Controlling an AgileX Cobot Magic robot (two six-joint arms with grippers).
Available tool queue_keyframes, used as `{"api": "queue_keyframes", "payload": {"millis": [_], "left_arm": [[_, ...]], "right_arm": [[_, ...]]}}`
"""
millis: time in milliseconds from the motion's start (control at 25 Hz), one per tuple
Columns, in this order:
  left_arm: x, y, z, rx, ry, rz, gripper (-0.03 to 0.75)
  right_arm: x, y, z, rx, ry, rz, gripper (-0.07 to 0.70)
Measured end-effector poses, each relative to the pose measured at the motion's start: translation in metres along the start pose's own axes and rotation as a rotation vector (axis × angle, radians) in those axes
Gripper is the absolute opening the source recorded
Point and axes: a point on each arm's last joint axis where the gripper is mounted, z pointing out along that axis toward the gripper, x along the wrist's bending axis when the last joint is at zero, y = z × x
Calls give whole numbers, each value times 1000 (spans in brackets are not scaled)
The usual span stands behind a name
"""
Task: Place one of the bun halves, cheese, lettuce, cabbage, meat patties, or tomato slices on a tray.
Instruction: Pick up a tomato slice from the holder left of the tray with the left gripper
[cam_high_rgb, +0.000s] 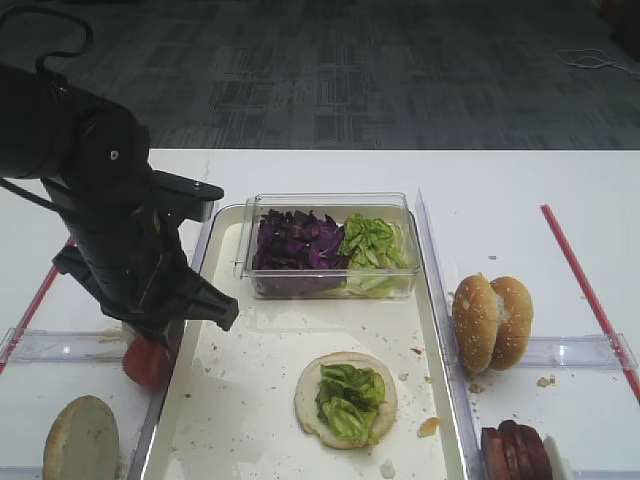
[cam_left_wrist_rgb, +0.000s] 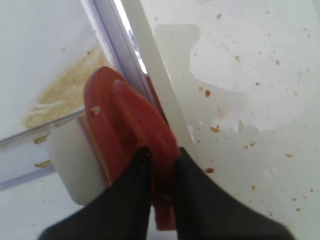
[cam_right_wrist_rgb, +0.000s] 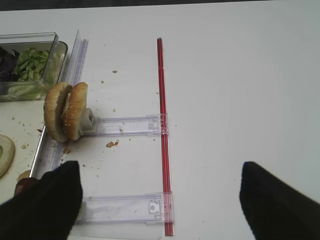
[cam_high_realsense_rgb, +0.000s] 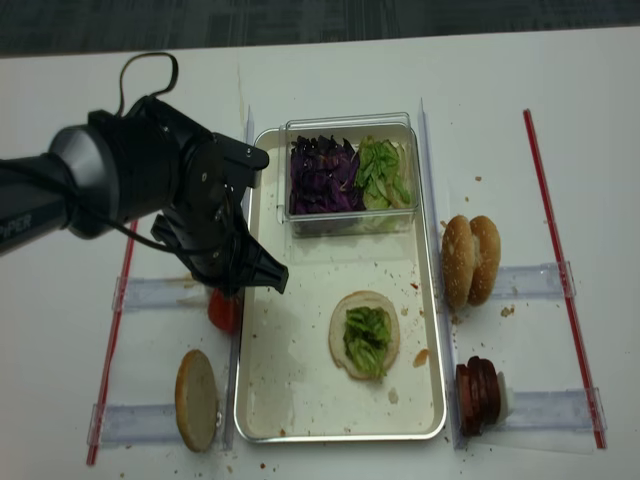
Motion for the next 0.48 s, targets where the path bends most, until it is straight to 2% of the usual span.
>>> {"api": "queue_keyframes", "payload": {"millis": [480], "left_arm": [[0, 0, 0, -1, 5, 3, 56]], "right_arm": [[0, 0, 0, 0, 0, 4, 663]]}}
